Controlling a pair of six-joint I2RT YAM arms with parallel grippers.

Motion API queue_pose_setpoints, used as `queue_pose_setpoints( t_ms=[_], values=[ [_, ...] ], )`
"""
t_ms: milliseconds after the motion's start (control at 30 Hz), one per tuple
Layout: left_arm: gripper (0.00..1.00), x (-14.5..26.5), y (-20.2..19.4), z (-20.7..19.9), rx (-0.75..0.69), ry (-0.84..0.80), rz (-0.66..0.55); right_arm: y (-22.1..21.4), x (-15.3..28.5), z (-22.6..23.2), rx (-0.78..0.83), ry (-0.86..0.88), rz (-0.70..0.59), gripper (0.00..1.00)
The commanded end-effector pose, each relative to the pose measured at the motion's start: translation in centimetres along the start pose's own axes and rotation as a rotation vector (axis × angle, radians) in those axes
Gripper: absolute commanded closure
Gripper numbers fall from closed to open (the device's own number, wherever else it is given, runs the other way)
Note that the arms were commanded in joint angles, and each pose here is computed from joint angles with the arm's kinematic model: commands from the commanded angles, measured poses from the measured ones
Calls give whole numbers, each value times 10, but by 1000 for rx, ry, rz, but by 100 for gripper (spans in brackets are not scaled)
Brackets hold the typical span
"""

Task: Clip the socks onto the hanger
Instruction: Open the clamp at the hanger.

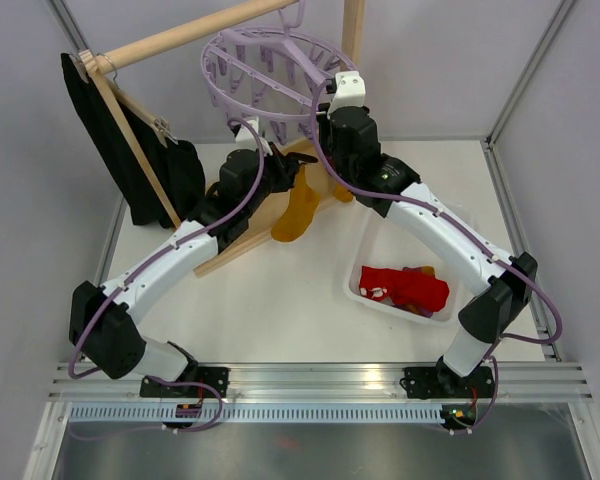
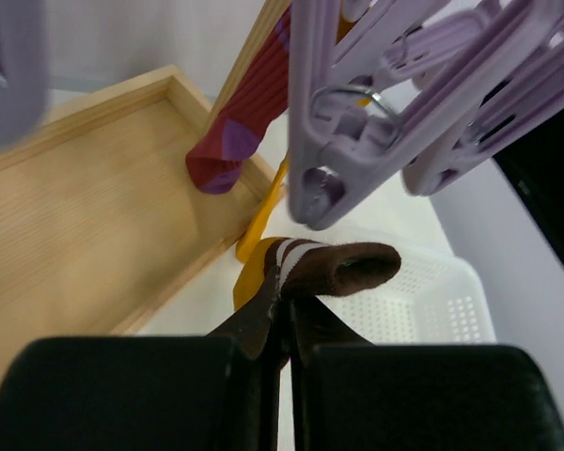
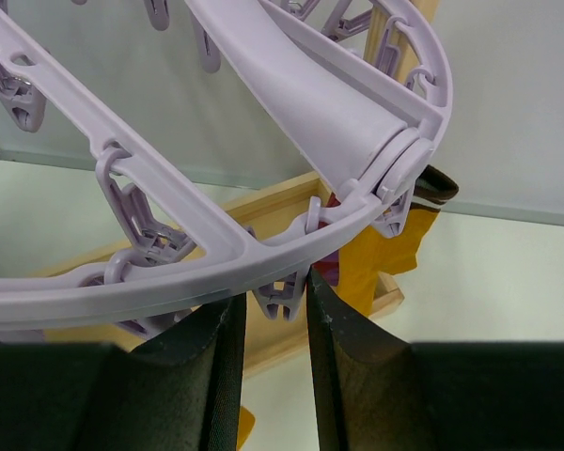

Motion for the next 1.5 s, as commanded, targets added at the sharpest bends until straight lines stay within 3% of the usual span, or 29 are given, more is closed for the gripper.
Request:
queue_pose_setpoints(
  t_ms=[0,333,900,1200,1467],
  values=[
    [98,-8,18,-9,136,-5,-111,38,15,1,-82,40,-75,100],
    [98,-28,10,-9,232,17,-121,35,14,5,-86,59,-62,100],
    [98,-51,4,-16,275,-2,-104,33,14,4,-83,56,-63,100],
    [98,-36,1,-13,238,-15,-81,35,11,6,-61,62,-59,99],
    [98,-15,-1,-14,151,-45,-32,25,-7,-7,-108,141,30,100]
  ],
)
Point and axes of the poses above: each gripper's point midway between its finger pads, its own x axis back along the fingers, its own z axis along the line the jaws close on, y = z × x, the point moved 5 cm from there along x, back along the fingers, and after that the axes turned 8 degrees about -x, right-handed, at the moved point
